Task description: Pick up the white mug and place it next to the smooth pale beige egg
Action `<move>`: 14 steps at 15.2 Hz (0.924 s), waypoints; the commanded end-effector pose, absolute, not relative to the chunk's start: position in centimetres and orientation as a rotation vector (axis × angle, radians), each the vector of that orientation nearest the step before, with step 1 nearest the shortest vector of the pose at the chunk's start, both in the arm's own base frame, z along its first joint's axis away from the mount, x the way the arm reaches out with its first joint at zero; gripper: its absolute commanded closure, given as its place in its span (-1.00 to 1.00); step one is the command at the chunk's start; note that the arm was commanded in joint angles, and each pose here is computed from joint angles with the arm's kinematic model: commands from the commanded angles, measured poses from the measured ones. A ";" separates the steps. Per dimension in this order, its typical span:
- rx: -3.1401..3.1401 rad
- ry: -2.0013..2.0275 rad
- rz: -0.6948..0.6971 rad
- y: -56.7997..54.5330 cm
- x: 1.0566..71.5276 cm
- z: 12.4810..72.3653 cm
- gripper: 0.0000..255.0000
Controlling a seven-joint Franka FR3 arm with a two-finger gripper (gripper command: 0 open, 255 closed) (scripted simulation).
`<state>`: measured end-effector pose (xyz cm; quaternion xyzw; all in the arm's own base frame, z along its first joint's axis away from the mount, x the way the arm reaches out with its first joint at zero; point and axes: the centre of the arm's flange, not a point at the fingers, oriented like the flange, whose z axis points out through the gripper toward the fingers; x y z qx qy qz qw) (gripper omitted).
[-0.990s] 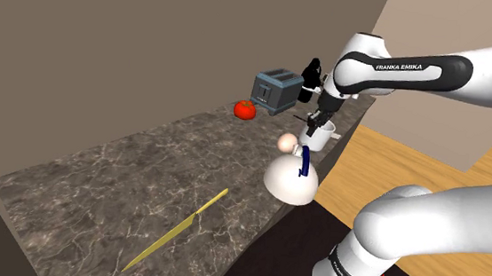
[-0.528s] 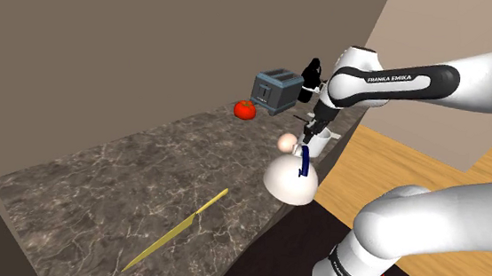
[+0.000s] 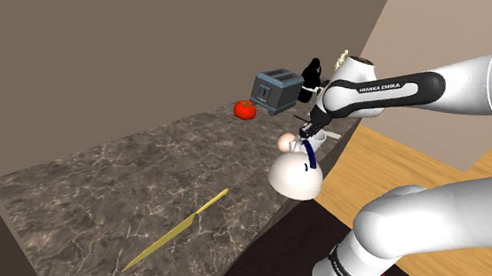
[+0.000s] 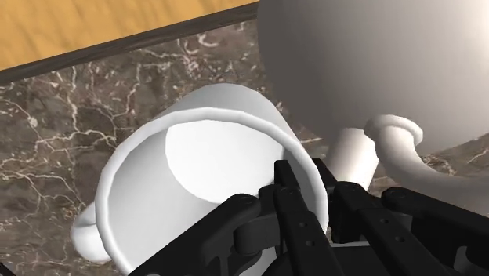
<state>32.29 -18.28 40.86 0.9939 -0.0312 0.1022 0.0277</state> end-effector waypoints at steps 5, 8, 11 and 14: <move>3.112 -0.087 0.177 -17.4 31.6 35.8 1.00; 3.113 -0.087 0.177 -17.4 31.6 35.8 1.00; 3.112 -0.087 0.177 -17.4 31.6 35.8 1.00; 3.113 -0.087 0.177 -17.3 30.8 35.4 -1.00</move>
